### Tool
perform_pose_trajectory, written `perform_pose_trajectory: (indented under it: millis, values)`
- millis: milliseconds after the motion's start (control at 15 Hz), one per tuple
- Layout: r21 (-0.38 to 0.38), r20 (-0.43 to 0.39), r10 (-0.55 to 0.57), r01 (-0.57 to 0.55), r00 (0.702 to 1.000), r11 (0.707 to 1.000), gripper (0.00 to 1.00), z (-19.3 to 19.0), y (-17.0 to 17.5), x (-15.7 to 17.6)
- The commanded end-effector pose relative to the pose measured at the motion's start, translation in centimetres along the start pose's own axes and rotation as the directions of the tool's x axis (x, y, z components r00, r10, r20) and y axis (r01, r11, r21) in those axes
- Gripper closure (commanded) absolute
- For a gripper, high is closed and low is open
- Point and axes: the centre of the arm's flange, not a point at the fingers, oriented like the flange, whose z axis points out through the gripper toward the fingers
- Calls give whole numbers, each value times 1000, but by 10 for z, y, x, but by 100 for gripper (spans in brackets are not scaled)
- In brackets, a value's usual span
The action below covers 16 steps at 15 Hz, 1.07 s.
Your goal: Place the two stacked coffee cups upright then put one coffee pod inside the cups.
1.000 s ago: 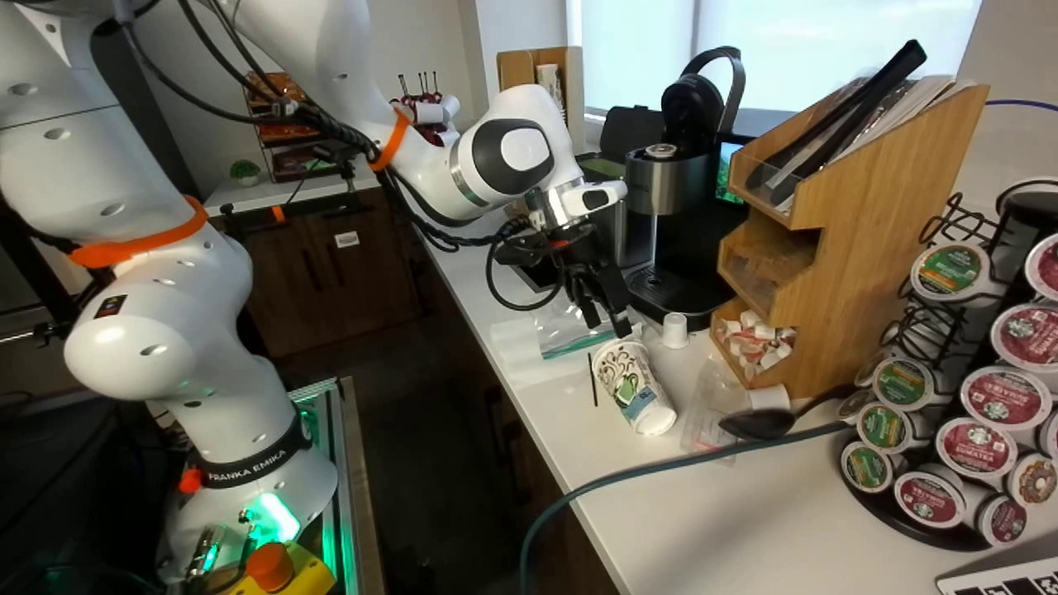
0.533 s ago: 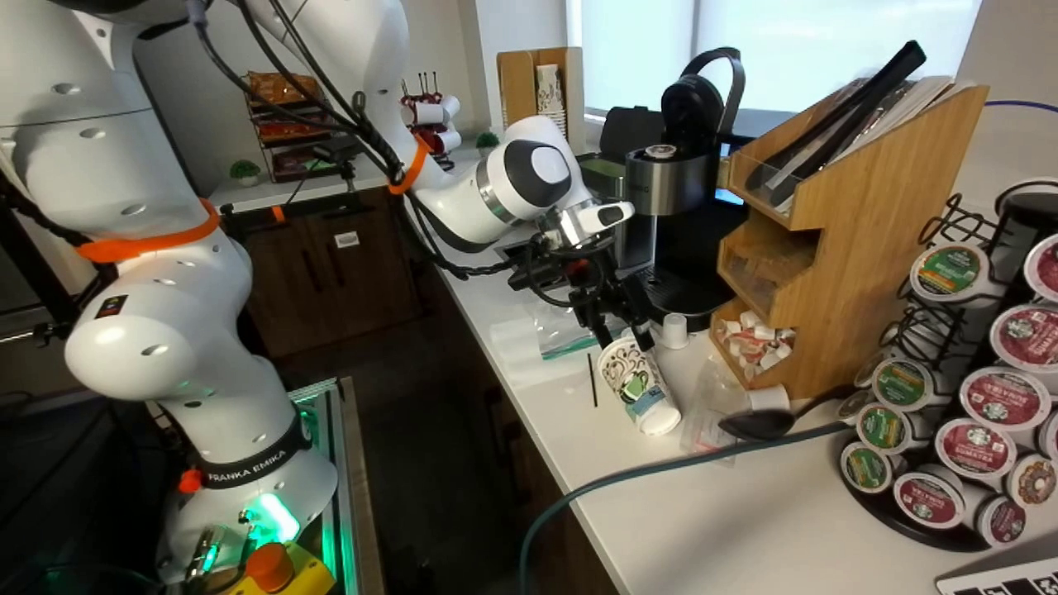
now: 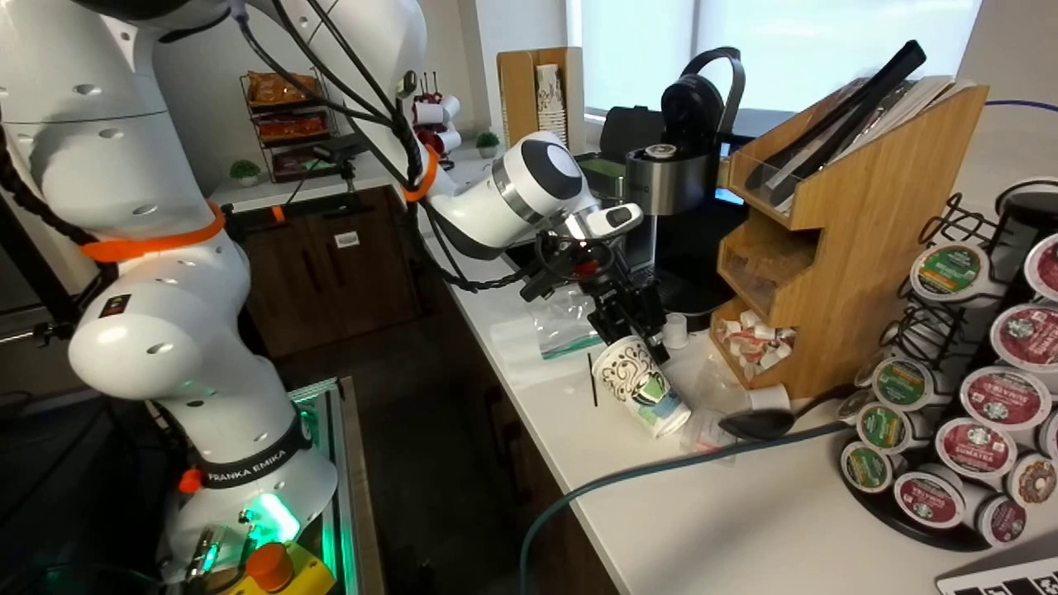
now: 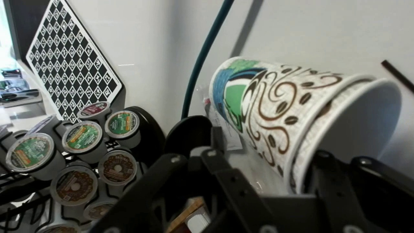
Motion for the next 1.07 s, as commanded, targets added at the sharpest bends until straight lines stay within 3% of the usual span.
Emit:
perform_pose_trajectory:
  millis: [0,200,533,800,1000]
  values:
    - [-72,5,11,-10,1000,997,81,-10,-1,4]
    - [-86,-8,49,-50,999,995,100,-27,9,7]
    - [-57,-53,179,-182,982,982,99,-54,34,2]
    - [101,-109,360,-350,927,931,99,-89,66,-26]
    - [208,-98,482,-456,871,865,99,-94,95,-77]
